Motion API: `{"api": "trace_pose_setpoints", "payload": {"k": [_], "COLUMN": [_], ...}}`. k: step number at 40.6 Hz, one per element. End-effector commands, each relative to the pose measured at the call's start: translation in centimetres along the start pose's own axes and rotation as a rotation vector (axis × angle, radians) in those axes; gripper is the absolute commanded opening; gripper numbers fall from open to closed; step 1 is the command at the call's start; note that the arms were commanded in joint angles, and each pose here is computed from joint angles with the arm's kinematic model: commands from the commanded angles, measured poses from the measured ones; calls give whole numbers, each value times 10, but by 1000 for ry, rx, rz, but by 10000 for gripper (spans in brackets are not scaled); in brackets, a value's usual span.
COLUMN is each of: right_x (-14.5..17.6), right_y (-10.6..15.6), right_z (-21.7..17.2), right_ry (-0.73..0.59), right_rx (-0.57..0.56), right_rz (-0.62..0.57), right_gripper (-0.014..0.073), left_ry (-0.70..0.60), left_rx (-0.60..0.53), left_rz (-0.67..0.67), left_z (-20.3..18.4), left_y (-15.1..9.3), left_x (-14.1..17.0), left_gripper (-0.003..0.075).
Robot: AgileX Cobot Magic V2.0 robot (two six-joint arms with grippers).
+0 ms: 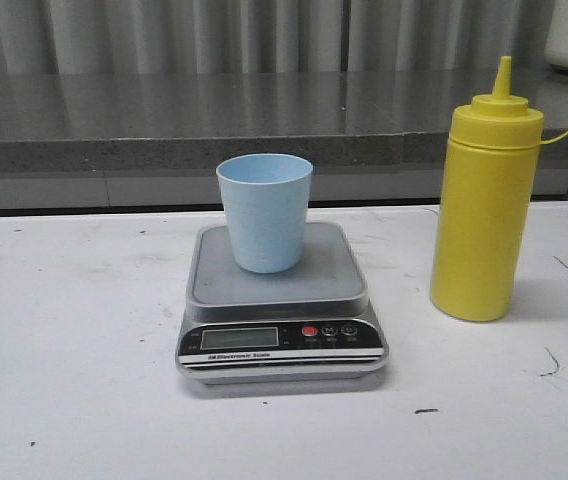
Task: Pour seasoning into cup on scale with both arms
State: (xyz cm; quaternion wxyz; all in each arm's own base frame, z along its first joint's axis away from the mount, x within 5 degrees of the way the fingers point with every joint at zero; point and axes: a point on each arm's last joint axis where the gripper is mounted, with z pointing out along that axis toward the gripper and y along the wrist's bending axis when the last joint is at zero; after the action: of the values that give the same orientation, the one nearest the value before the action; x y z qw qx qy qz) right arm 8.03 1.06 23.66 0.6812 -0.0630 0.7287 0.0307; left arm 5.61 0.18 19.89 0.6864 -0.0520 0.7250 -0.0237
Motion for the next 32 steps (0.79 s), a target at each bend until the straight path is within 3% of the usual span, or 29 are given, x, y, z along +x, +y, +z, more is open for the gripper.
{"api": "trace_pose_setpoints", "payload": {"k": [1, 11, 32], "right_x": [7, 41, 48], "right_y": [-5, -4, -3], "right_z": [-7, -19, -23], "right_ry": [-49, -34, 22], "right_rx": [75, 106, 101], "right_rz": [64, 97, 99], "right_gripper": [-119, -119, -119], "left_ry": [-78, -78, -80], "left_rx": [4, 4, 4], "left_rz": [-12, -12, -12], "left_z": [0, 0, 0], "left_y": [0, 0, 0], "left_x": [-1, -1, -1], "left_gripper": [-20, -20, -20]}}
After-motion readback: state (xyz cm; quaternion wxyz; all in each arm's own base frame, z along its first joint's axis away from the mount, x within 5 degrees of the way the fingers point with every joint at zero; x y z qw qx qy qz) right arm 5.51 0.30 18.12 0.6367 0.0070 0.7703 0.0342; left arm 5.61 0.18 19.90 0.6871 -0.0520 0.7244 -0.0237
